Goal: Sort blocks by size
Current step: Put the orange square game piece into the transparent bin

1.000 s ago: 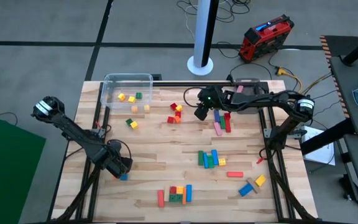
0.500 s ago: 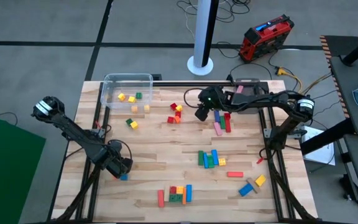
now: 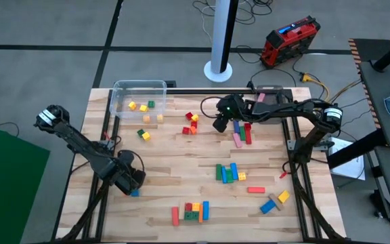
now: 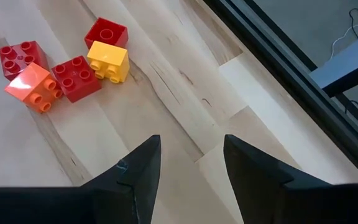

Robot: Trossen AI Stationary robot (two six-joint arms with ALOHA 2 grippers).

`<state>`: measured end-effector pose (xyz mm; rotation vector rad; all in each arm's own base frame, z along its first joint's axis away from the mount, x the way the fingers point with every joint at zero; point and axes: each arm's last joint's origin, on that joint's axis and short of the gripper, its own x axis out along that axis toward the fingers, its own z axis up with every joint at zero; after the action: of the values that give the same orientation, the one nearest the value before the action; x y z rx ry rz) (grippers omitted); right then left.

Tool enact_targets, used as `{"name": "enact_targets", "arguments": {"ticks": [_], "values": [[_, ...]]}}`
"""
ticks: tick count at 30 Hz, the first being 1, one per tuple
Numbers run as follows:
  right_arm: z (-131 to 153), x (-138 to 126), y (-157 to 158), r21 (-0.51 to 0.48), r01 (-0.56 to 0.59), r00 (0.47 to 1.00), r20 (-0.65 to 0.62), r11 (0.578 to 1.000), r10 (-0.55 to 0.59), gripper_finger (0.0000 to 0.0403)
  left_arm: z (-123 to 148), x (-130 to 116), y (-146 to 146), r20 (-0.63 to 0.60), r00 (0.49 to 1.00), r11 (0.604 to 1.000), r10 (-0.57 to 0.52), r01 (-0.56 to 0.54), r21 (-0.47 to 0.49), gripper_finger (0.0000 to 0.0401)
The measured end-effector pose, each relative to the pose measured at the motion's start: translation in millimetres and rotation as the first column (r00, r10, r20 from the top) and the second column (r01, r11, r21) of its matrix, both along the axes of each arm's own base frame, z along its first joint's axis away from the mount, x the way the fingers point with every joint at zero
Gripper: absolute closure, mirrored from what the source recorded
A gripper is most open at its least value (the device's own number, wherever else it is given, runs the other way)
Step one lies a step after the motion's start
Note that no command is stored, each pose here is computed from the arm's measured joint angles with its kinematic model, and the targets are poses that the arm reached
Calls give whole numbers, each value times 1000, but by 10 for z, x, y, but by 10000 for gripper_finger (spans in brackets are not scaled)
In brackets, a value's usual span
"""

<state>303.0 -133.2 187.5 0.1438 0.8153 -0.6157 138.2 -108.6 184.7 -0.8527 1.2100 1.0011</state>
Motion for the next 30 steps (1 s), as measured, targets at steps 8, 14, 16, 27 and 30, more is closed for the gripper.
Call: {"name": "enact_targets", "arguments": {"ticks": [8,14,16,27,30], "values": [[-4,-2,0,0,0,1000,1,1000,0,250,406,166,68,202,962,920,-184,96,380,318],[9,11,-5,-8,0,1000,19,1000,0,246,626,345,348,224,930,700,-292,48,713,318],[15,17,-7,-11,0,1000,26,1000,0,243,671,396,540,170,953,660,-249,38,750,318],[16,31,11,48,-11,998,67,999,8,249,950,397,1865,-149,982,702,113,27,712,318],[12,37,30,59,-21,997,71,998,17,256,958,350,2011,-176,975,733,137,20,680,312]]}}
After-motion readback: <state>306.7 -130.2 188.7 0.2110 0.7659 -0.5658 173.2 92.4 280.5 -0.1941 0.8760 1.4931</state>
